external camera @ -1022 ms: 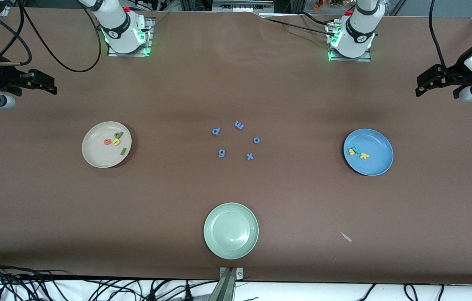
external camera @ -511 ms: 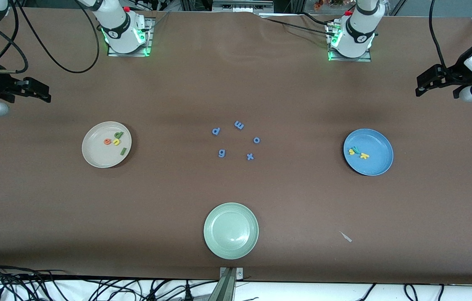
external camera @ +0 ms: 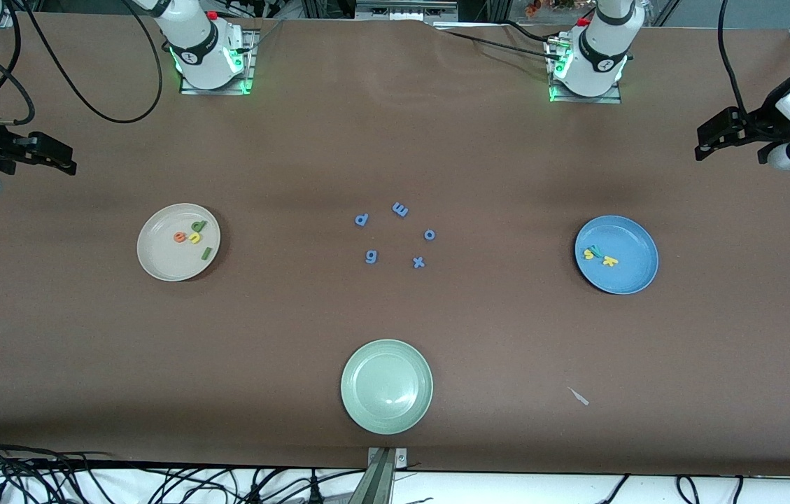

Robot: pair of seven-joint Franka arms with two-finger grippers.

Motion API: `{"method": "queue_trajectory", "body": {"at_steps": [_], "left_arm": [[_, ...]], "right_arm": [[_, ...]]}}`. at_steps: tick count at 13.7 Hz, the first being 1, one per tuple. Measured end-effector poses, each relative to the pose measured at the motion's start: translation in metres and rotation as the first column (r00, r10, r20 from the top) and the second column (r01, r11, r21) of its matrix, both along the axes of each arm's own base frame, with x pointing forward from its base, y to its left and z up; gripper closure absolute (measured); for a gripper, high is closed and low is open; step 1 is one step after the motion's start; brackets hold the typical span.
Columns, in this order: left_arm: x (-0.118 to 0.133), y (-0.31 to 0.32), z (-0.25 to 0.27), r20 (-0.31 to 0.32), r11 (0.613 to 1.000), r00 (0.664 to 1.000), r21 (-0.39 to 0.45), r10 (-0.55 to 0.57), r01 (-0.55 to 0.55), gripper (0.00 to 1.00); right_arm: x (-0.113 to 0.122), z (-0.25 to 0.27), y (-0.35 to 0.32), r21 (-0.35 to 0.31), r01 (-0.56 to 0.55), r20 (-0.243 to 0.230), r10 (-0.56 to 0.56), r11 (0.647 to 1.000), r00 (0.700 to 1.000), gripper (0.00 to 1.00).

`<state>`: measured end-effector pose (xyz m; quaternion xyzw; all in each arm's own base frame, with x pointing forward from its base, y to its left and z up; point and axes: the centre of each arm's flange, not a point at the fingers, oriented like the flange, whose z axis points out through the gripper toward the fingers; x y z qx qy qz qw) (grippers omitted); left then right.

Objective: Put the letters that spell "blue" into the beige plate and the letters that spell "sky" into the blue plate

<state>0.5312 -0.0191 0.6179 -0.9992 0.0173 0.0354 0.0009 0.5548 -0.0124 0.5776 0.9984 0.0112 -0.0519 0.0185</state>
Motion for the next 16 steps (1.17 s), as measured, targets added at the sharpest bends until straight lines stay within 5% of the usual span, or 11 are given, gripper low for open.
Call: {"method": "queue_trajectory", "body": {"at_steps": [16], "left_arm": [[0.0,0.0006,0.0,0.0,1.0,1.0,0.0,0.001,-0.001,0.0]], "right_arm": [[0.0029,-0.0064,-0.0011,-0.001,0.002,-0.01,-0.002,1.0,1.0,0.0]]}}
